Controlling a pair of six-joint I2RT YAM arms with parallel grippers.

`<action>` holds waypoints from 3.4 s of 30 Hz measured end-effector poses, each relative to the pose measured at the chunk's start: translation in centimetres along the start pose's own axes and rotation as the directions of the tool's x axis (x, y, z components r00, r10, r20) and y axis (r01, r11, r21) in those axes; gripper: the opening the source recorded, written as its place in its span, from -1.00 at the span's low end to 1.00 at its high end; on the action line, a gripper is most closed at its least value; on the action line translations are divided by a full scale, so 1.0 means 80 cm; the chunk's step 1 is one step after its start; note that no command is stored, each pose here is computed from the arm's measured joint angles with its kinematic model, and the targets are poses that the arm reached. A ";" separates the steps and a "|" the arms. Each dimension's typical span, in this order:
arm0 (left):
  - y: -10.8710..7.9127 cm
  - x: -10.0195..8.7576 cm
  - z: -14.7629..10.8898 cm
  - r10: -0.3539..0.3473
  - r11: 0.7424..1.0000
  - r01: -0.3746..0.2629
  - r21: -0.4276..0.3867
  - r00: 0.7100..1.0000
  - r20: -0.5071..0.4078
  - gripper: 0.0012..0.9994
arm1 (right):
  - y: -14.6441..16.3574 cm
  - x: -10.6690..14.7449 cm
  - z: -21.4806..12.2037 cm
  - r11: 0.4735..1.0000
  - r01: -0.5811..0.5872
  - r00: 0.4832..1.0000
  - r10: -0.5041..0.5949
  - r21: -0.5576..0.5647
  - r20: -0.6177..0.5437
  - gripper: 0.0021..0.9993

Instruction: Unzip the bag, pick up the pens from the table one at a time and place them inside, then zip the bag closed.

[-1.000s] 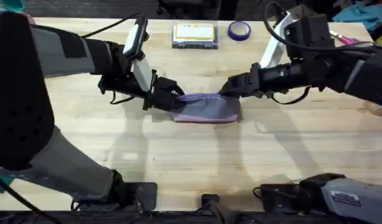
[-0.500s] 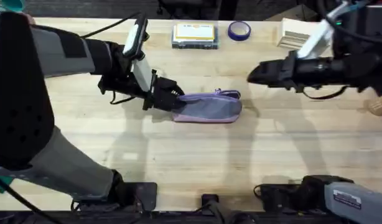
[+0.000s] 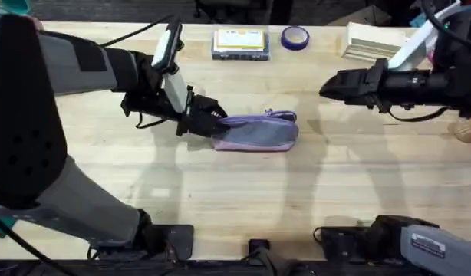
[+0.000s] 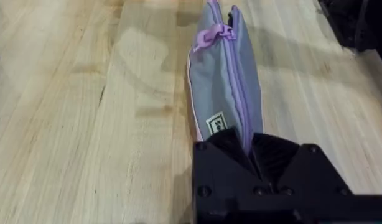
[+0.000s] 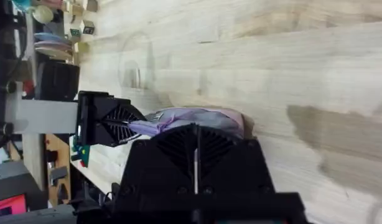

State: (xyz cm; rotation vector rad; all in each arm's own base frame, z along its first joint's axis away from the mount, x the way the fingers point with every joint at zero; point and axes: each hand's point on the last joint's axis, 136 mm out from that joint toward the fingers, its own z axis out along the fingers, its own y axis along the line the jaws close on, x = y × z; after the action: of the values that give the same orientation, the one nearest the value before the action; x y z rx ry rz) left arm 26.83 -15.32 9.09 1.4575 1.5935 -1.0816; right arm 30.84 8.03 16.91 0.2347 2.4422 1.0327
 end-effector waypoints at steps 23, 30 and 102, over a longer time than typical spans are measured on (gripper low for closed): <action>0.000 0.000 0.000 0.000 1.000 0.000 0.000 1.000 0.000 -0.92 | 0.064 0.007 -0.032 0.955 0.298 0.950 -0.296 -0.001 0.102 0.99; 0.000 0.000 0.000 0.000 1.000 0.000 0.000 1.000 0.000 -0.92 | 0.096 0.009 -0.020 0.902 0.424 0.898 -0.430 0.076 0.094 1.00; 0.001 0.000 0.000 0.004 1.000 -0.004 -0.001 1.000 -0.001 -0.92 | 0.066 0.092 0.134 0.852 0.477 0.872 -0.427 0.216 -0.241 -0.87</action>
State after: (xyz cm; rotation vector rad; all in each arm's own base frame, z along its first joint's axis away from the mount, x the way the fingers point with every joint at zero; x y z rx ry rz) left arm 26.87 -15.33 9.06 1.4605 1.5910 -1.0776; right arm 29.53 20.94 11.53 -0.3616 2.6150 0.5300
